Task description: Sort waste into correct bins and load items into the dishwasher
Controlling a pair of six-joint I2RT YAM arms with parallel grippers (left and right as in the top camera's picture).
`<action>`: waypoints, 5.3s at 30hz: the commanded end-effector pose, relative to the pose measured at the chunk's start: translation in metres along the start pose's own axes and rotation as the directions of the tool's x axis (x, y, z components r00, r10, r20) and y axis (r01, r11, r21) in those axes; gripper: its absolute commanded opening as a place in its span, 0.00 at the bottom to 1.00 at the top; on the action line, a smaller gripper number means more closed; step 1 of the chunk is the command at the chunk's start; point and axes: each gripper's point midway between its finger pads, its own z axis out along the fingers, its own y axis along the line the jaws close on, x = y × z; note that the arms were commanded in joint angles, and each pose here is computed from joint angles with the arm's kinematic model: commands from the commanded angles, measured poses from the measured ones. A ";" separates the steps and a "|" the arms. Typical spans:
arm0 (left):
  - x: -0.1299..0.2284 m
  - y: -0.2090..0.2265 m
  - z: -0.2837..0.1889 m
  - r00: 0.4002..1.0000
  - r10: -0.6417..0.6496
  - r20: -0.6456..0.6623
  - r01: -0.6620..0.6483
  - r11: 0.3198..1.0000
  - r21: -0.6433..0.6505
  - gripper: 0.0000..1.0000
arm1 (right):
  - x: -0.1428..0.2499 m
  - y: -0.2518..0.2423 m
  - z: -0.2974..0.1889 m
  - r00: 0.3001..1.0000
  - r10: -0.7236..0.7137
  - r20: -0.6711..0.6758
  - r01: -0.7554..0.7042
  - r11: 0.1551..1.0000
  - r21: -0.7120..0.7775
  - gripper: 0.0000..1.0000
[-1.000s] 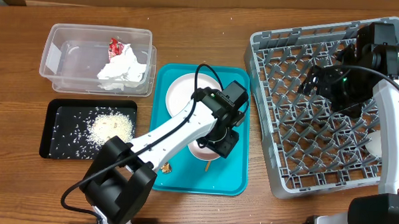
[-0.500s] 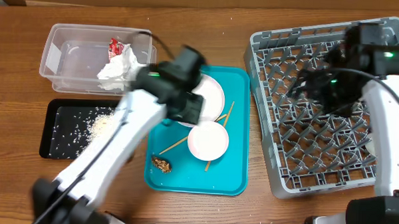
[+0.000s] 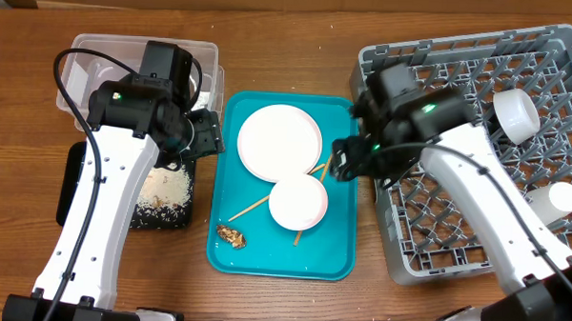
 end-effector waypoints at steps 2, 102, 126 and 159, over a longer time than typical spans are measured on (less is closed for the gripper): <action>0.000 -0.004 -0.003 1.000 -0.018 0.002 0.018 1.000 0.026 0.83 | 0.024 0.008 0.037 0.997 -0.021 -0.071 0.022 1.000 0.010 0.81; 0.000 -0.003 -0.002 1.000 -0.009 -0.002 0.009 1.000 0.017 0.88 | -0.102 -0.273 -0.037 0.676 0.210 0.706 -0.730 0.317 0.605 0.04; 0.000 -0.003 -0.002 1.000 -0.009 -0.001 0.009 1.000 0.016 0.98 | -0.107 -0.138 -0.030 0.874 0.278 0.400 -0.430 0.825 0.367 0.47; 0.001 -0.003 -0.002 1.000 -0.009 -0.003 0.009 1.000 0.016 0.99 | -0.112 -0.026 0.155 0.987 0.151 0.061 -0.157 0.979 0.129 0.39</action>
